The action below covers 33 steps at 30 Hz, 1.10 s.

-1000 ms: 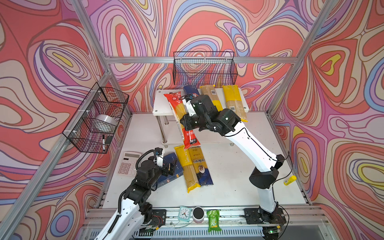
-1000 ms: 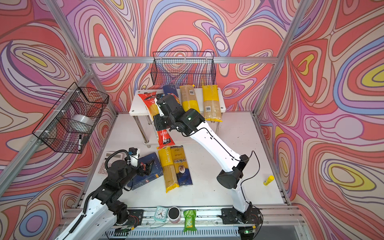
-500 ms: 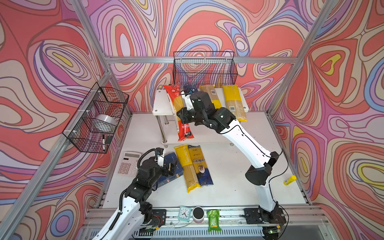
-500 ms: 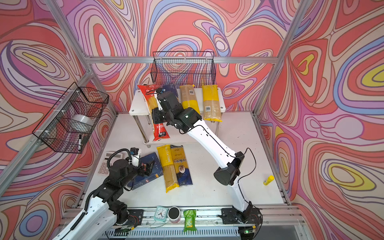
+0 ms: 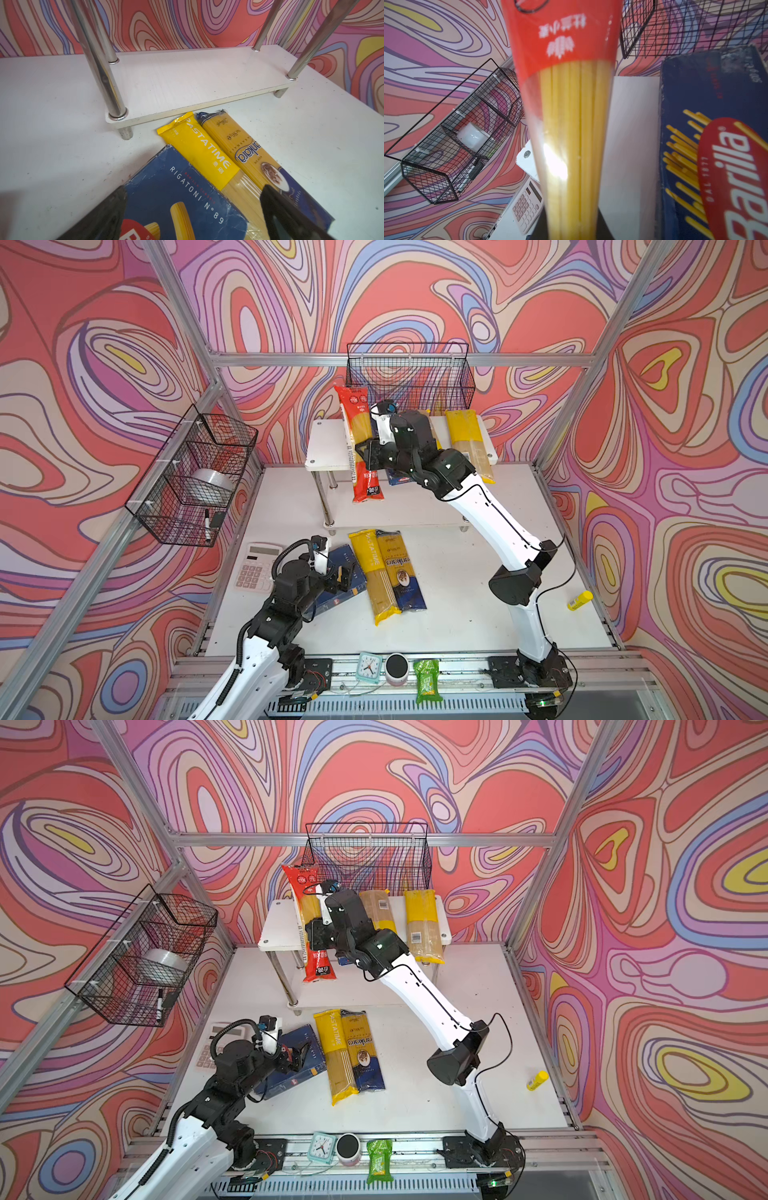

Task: Place and organize the pasta boxes and bags onto the shelf

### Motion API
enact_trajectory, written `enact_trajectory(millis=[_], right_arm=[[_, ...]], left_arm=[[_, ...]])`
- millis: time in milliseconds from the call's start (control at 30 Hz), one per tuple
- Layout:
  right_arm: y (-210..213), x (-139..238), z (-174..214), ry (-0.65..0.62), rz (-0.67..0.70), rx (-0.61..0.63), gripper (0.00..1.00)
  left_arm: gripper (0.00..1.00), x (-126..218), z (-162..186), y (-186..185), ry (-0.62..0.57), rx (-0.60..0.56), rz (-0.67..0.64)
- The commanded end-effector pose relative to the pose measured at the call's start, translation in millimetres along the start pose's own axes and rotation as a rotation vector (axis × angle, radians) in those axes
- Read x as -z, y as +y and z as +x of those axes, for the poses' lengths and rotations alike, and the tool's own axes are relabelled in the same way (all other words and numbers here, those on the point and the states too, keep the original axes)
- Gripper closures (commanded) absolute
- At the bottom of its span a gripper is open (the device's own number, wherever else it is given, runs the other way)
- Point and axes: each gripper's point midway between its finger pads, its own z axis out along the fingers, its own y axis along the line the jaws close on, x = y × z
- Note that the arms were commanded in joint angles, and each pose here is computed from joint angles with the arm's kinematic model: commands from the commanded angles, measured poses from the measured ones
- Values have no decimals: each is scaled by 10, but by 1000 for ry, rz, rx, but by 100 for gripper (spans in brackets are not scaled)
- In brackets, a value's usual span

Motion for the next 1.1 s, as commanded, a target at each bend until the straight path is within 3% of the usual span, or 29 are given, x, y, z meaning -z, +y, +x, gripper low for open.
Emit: enact_trajectory(millis=[0, 167, 333, 567, 1067], right_arm=[[144, 111, -505, -183, -71, 2, 94], [85, 55, -468, -171, -67, -11, 94], [80, -8, -421, -160, -78, -31, 94], [93, 12, -452, -169, -82, -37, 93], [9, -88, -285, -121, -62, -74, 92]], left_arm=[[0, 84, -360, -193, -90, 58, 96], [0, 121, -676, -330, -89, 57, 144], [0, 164, -1126, -554, -181, 88, 258], [0, 62, -1422, -790, -200, 101, 393], [0, 31, -1977, -945, -283, 50, 456]])
